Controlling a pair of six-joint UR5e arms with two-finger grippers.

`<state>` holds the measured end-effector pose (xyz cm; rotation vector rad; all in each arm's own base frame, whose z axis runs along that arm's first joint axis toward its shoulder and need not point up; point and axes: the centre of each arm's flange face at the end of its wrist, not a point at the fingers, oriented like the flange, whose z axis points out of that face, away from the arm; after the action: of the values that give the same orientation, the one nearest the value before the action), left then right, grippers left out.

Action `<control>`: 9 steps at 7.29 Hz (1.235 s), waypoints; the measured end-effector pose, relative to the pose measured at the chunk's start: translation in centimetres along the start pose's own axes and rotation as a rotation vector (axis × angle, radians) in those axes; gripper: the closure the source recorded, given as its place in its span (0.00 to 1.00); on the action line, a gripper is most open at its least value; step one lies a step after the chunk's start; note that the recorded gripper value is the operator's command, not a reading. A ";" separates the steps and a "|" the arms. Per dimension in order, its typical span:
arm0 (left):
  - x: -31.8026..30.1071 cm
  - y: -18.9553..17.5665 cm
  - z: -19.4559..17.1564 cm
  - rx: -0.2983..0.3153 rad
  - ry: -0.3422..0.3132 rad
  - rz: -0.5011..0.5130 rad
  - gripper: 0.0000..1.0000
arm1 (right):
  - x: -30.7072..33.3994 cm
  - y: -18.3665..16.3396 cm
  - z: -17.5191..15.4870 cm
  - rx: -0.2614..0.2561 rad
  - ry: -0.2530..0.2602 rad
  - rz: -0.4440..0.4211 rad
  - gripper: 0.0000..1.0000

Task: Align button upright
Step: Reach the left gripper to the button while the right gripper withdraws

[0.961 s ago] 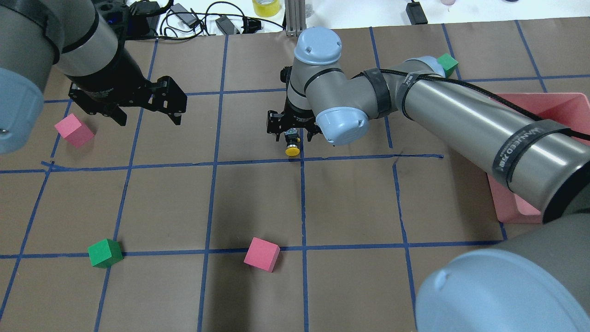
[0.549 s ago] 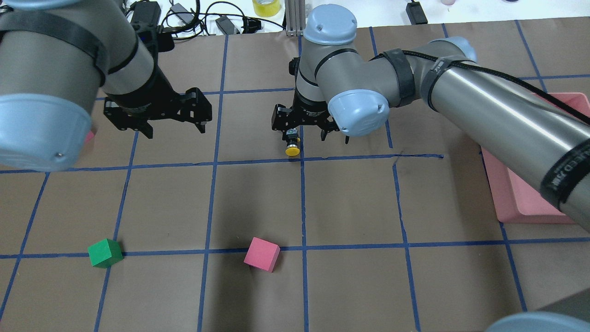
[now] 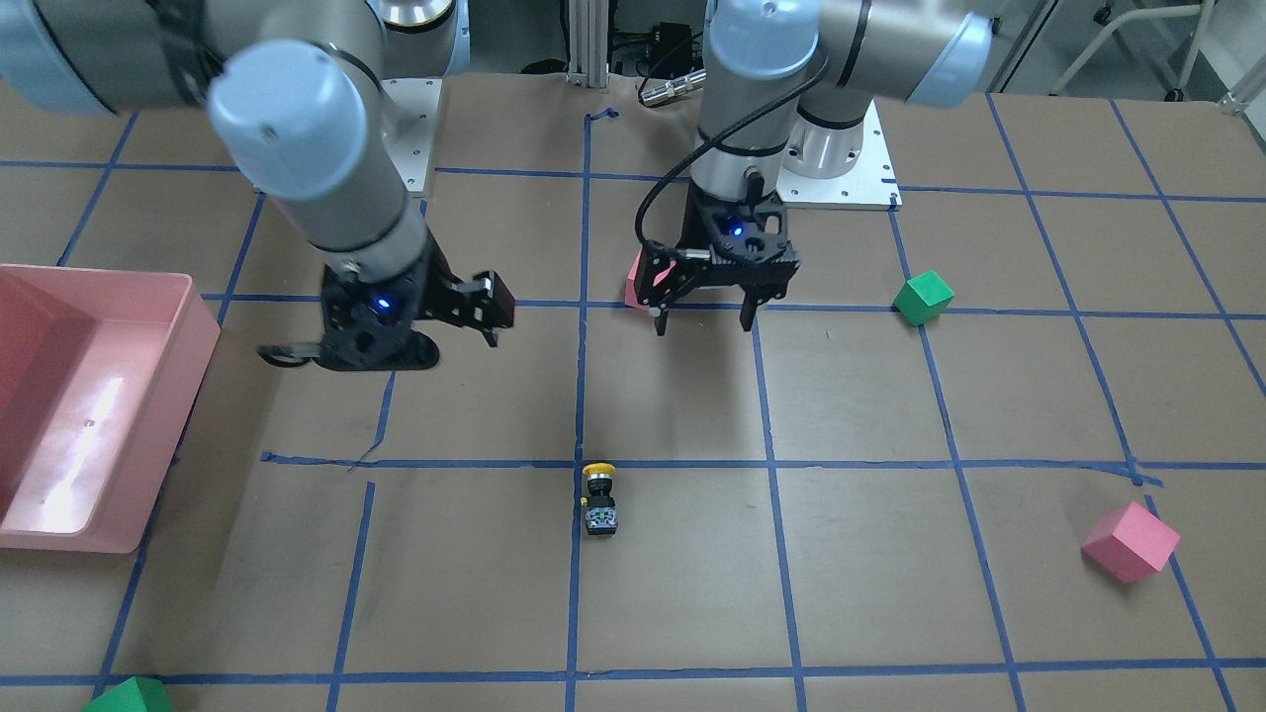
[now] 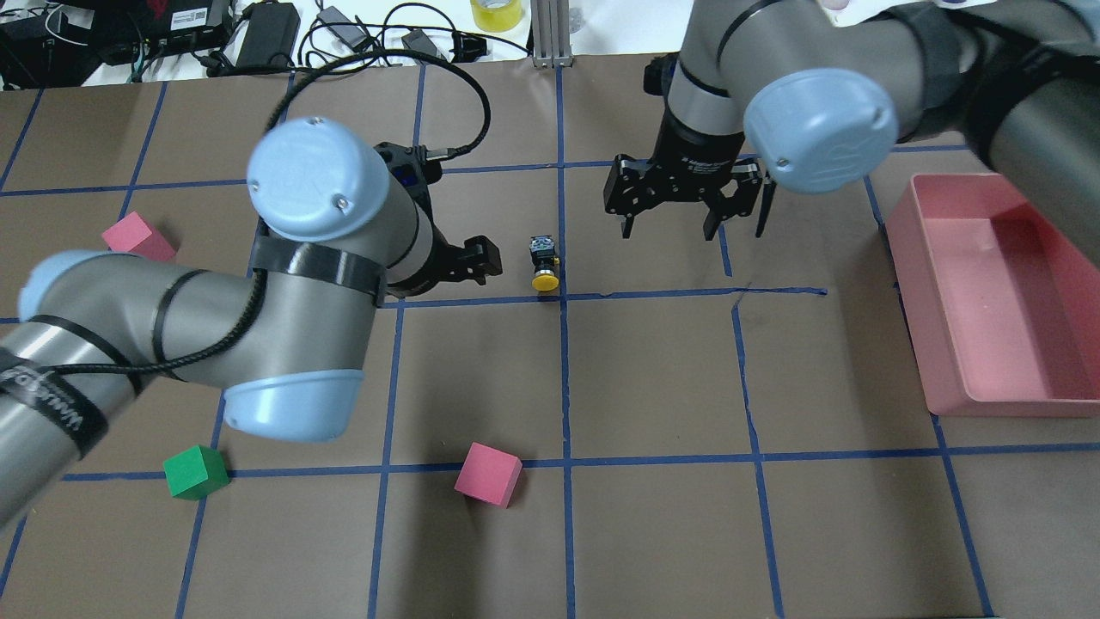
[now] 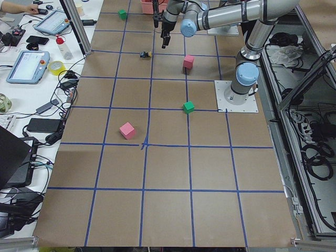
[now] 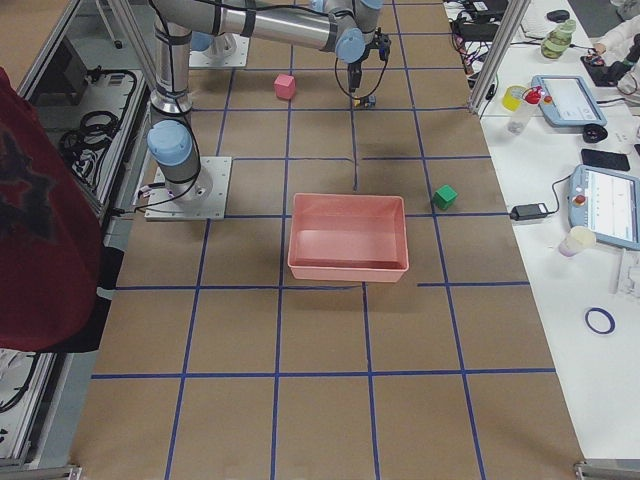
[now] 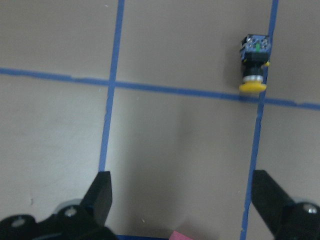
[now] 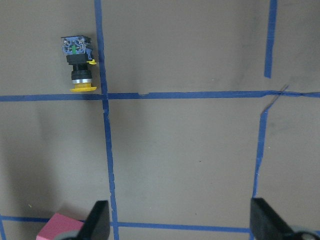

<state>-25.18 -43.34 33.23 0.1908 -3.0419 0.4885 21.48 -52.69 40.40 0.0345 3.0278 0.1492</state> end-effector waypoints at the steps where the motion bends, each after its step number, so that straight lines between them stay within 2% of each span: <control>1: 1.1 1.1 2.5 0.057 0.007 0.003 0.00 | 1.2 1.0 -1.9 0.006 0.004 0.015 0.00; 3: 3.6 2.4 6.8 0.166 -0.002 0.018 0.00 | 2.5 2.8 -5.3 0.062 0.071 0.023 0.00; 5: 5.7 3.6 11.1 0.258 -0.006 0.040 0.00 | 2.9 4.0 -7.0 0.088 0.109 0.025 0.00; 7: 7.2 4.0 14.8 0.315 -0.007 0.044 0.00 | 3.0 4.1 -7.1 0.091 0.116 0.026 0.00; 9: 7.9 4.7 17.5 0.334 -0.016 0.051 0.00 | 3.2 4.1 -7.0 0.083 0.125 0.030 0.00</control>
<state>-34.21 -45.34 15.78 0.1303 -2.9647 1.0023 17.56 -49.21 47.37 0.0810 3.1580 0.0293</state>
